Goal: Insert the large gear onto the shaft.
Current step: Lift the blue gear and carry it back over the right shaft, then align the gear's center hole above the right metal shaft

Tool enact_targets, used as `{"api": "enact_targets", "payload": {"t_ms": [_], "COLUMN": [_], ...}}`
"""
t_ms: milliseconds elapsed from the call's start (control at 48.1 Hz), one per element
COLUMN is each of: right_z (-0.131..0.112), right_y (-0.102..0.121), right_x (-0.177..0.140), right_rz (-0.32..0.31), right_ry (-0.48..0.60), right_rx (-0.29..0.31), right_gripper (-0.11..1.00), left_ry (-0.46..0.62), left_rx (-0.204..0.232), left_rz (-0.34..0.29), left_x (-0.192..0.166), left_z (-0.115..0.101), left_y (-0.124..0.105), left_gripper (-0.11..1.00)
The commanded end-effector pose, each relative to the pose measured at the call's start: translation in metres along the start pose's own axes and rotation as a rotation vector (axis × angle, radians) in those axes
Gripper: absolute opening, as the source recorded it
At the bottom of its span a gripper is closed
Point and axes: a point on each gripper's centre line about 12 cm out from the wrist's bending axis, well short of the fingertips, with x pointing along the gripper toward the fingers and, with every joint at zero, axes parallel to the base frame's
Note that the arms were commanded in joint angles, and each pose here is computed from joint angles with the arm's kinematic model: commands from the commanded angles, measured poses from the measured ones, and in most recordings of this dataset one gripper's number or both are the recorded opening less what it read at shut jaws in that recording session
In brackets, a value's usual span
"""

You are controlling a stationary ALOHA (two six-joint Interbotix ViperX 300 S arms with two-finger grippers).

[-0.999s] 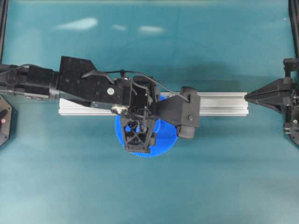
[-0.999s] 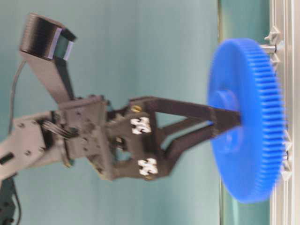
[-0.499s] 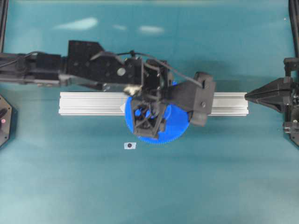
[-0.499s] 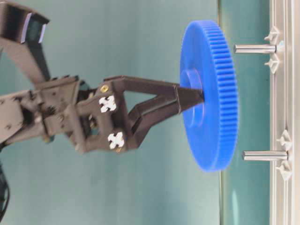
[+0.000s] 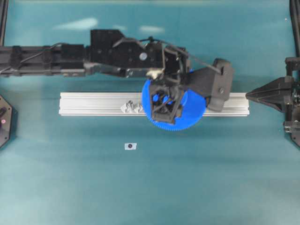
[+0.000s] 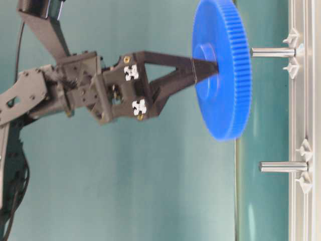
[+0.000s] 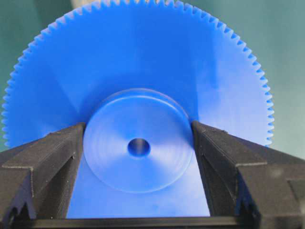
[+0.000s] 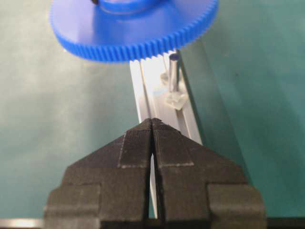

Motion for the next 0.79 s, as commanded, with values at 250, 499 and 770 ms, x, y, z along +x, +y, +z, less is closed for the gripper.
{"api": "enact_targets", "payload": {"t_ms": [250,499,770], "right_z": [0.006,0.006,0.005], "right_y": [-0.001,-0.002,-0.002], "right_x": [-0.004,-0.004,-0.004], "right_rz": [-0.007,-0.009,-0.011], "right_ry": [-0.03,-0.027,-0.024], "right_rx": [0.01,0.011,0.011], "right_gripper": [0.03,0.03,0.03], "left_ry": [-0.04,-0.021,-0.006], "left_rx": [0.024,0.039,0.042], "left_rz": [0.019,0.017,0.016], "left_x": [-0.007,0.004,0.015], "left_z": [0.019,0.023,0.021], "left_y": [0.013,0.02,0.027], "left_gripper": [0.76,0.76,0.76]}}
